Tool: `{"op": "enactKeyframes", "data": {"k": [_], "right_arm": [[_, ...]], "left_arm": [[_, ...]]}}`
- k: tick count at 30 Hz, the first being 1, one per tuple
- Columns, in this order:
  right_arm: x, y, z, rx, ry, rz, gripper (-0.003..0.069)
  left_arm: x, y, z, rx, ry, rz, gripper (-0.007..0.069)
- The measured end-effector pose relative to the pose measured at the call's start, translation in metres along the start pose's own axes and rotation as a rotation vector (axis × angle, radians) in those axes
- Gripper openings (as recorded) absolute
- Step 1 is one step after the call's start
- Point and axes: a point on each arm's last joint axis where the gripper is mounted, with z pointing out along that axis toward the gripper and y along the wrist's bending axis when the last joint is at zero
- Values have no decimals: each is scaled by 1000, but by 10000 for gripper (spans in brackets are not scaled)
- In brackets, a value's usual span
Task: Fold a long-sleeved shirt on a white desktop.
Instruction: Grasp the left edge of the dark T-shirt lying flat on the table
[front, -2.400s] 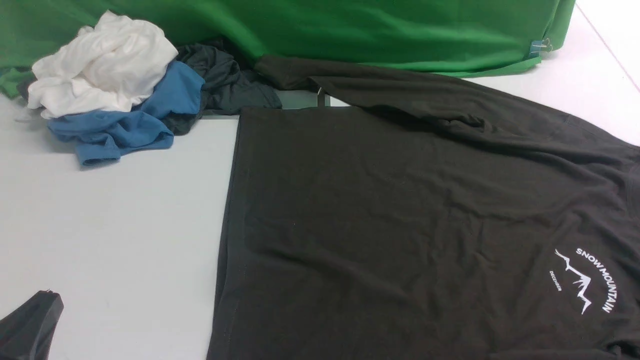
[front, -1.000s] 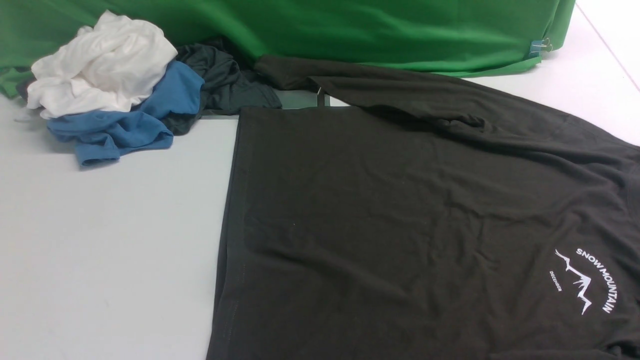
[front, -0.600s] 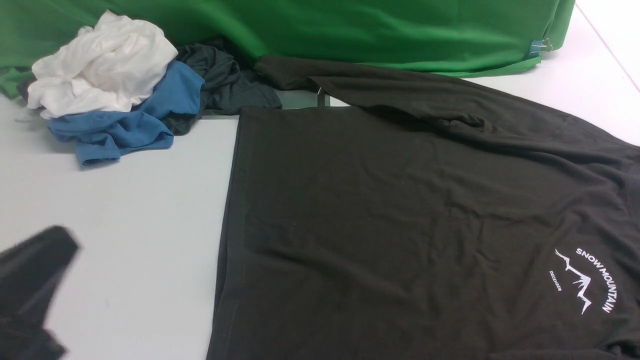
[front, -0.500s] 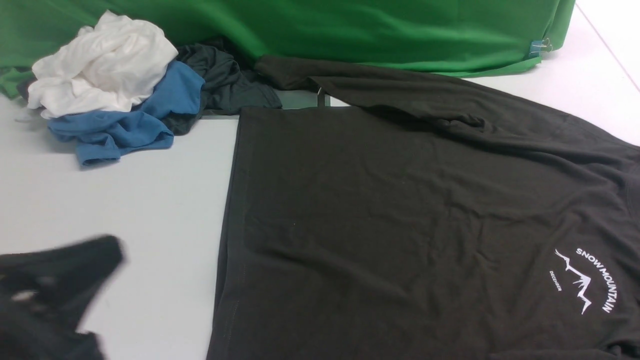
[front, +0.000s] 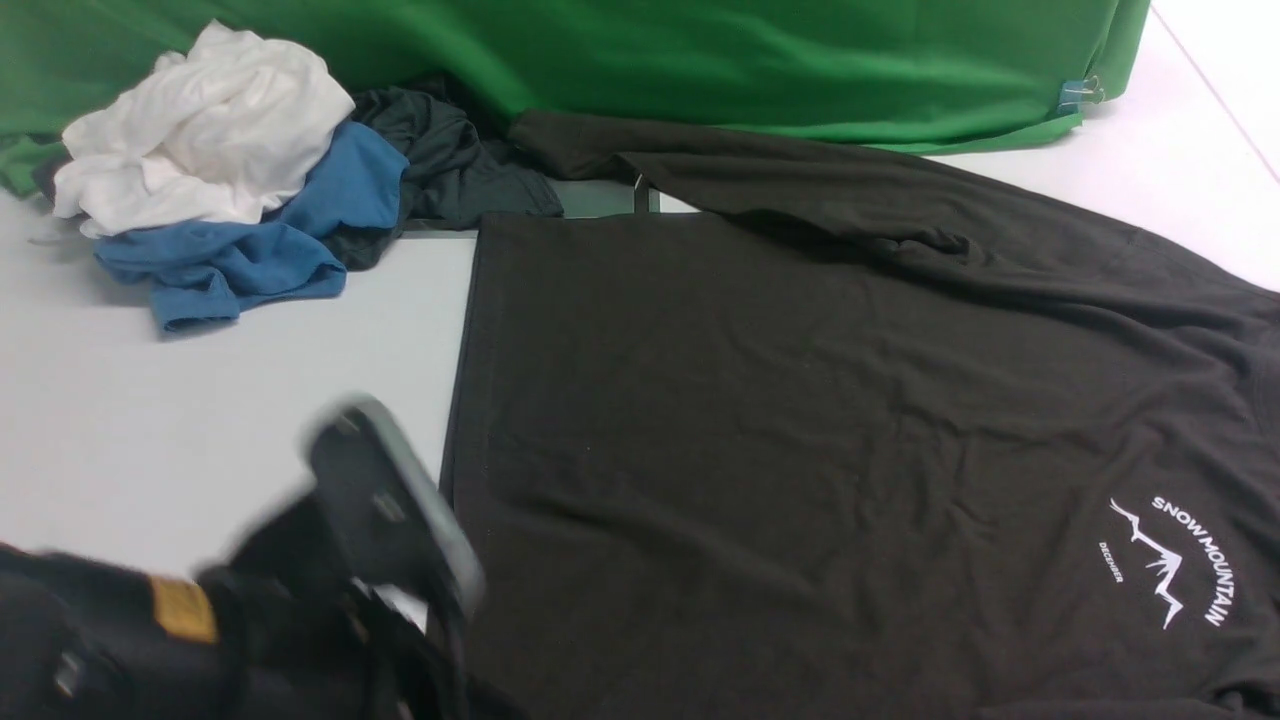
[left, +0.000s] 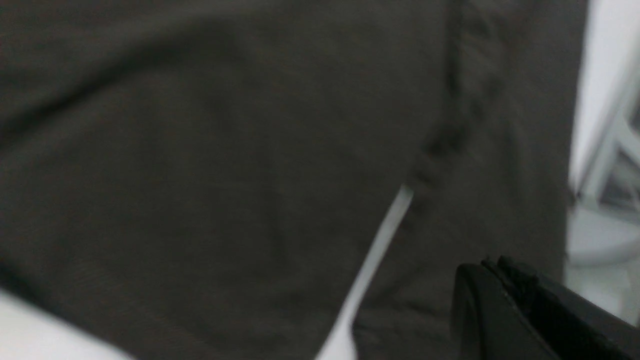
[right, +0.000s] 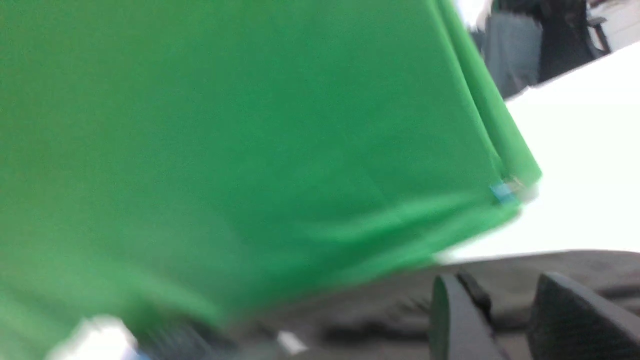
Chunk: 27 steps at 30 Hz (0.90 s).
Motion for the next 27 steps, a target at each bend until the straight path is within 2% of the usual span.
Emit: {"op": "enactKeyframes", "data": {"k": [2, 4, 7, 8, 9, 10, 13, 17, 20, 24, 27], "right_arm": [[-1, 5, 0, -3, 71, 59, 185], [-9, 17, 1, -18, 172, 46, 145], [-39, 52, 2, -108, 392, -124, 108], [-42, 54, 3, -116, 408, -140, 108], [-63, 78, 4, -202, 565, -274, 105], [-63, 78, 4, -205, 564, -287, 105], [-96, 113, 5, -369, 766, -479, 104], [-120, 133, 2, -517, 803, -565, 99], [-129, 140, -1, -600, 776, -581, 99], [-129, 141, -2, -644, 786, -598, 99], [-128, 140, -2, -656, 788, -623, 99]], "left_arm": [[0, -13, 7, 43, 50, 101, 18], [1, -21, 12, 74, 84, 161, 18], [2, -34, 24, 125, 158, 263, 18], [3, -34, 26, 128, 168, 272, 18], [3, -37, 33, 143, 204, 293, 18], [4, -37, 35, 147, 212, 294, 19], [3, -36, 52, 162, 252, 282, 34], [5, -39, 75, 183, 317, 293, 123], [11, -44, 95, 200, 405, 342, 244], [20, -46, 118, 186, 498, 398, 378], [20, -51, 125, 187, 526, 455, 415]]}}
